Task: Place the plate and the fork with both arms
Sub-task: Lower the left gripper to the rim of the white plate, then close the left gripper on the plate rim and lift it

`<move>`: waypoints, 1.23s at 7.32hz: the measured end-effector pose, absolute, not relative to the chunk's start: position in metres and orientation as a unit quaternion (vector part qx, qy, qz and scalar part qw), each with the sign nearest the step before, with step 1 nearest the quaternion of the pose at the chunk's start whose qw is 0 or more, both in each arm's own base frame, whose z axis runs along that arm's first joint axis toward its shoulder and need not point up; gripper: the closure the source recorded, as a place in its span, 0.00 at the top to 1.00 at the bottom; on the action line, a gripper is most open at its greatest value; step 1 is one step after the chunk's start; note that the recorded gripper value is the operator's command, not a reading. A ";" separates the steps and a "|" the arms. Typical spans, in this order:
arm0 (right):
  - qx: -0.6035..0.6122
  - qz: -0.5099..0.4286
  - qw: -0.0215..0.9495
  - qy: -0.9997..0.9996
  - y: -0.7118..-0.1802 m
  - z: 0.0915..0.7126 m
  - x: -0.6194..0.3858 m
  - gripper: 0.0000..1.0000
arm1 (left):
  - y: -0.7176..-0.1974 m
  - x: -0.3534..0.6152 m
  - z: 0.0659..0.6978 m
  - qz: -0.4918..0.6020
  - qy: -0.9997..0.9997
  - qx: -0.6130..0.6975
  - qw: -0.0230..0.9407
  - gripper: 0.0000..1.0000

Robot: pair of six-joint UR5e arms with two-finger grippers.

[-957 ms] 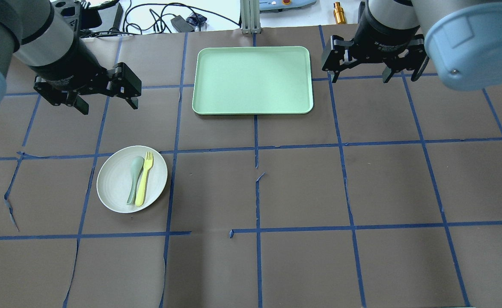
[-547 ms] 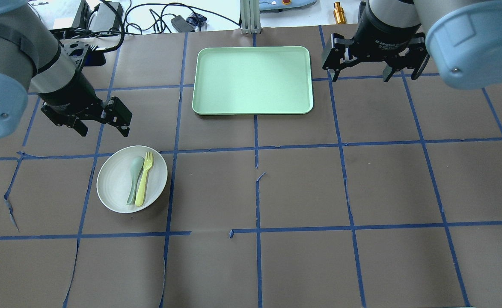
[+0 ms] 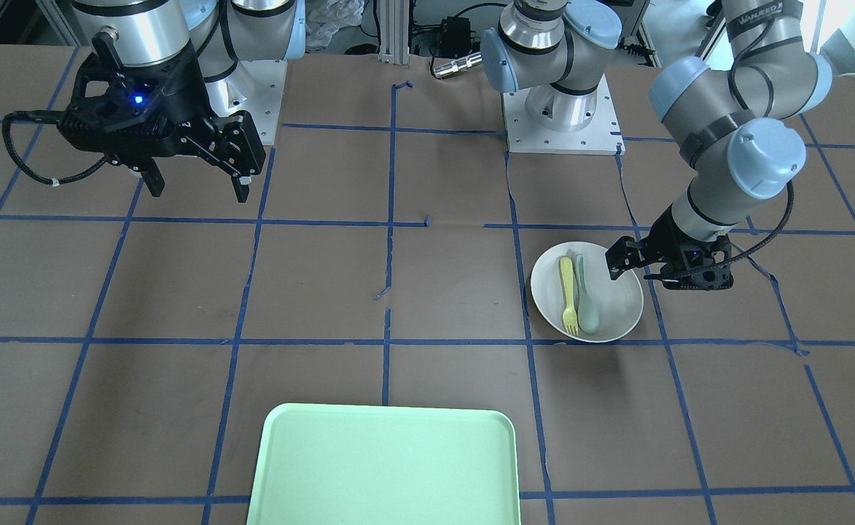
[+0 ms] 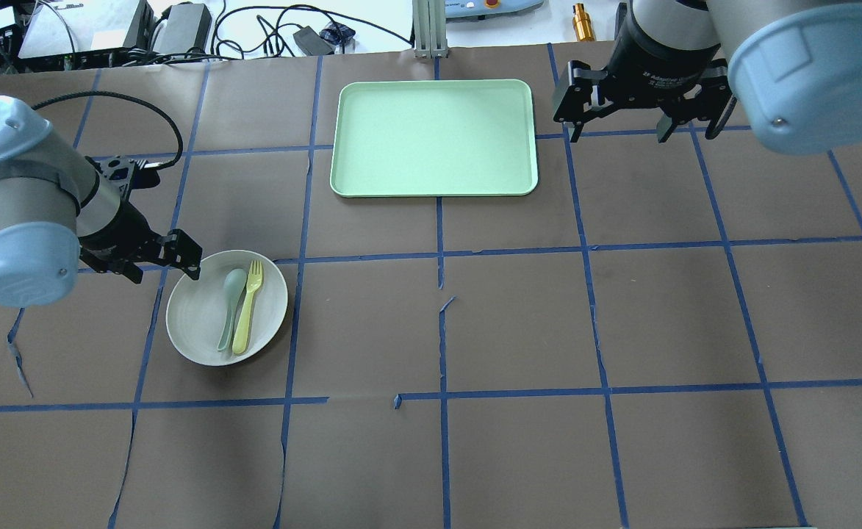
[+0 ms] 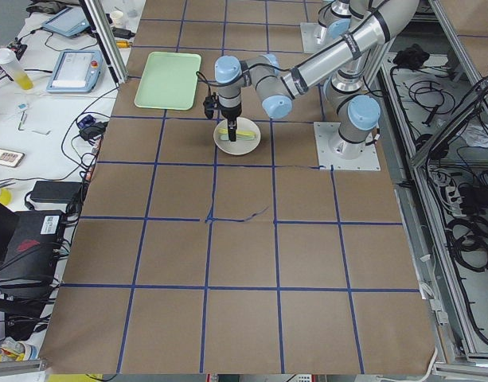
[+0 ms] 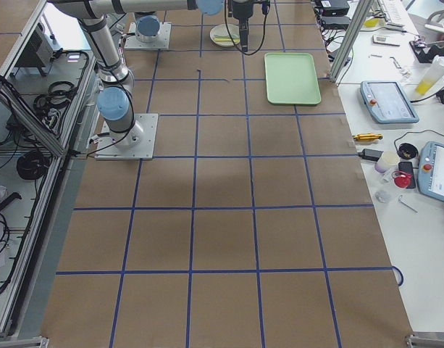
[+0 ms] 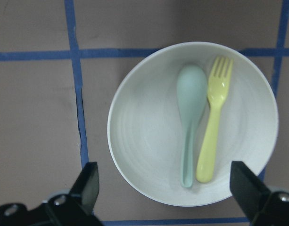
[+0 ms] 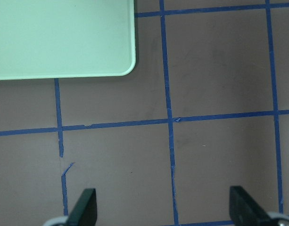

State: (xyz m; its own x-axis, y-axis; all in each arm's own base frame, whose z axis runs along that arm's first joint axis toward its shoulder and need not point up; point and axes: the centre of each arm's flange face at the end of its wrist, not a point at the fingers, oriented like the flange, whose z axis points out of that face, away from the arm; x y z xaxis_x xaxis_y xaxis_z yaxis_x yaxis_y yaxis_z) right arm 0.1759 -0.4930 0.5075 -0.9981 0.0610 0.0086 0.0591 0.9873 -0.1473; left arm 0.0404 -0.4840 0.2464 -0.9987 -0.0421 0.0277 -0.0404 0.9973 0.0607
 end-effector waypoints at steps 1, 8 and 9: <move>-0.030 0.073 0.007 -0.997 -0.493 0.507 0.176 1.00 | -0.480 0.054 0.224 -0.041 -0.999 0.030 0.019 0.74; -0.031 0.073 0.007 -0.997 -0.493 0.507 0.176 1.00 | -0.477 0.072 0.185 -0.083 -0.995 0.045 0.015 0.00; -0.031 0.073 0.006 -0.997 -0.493 0.507 0.176 1.00 | -0.479 0.073 0.188 -0.079 -0.996 0.045 0.014 0.00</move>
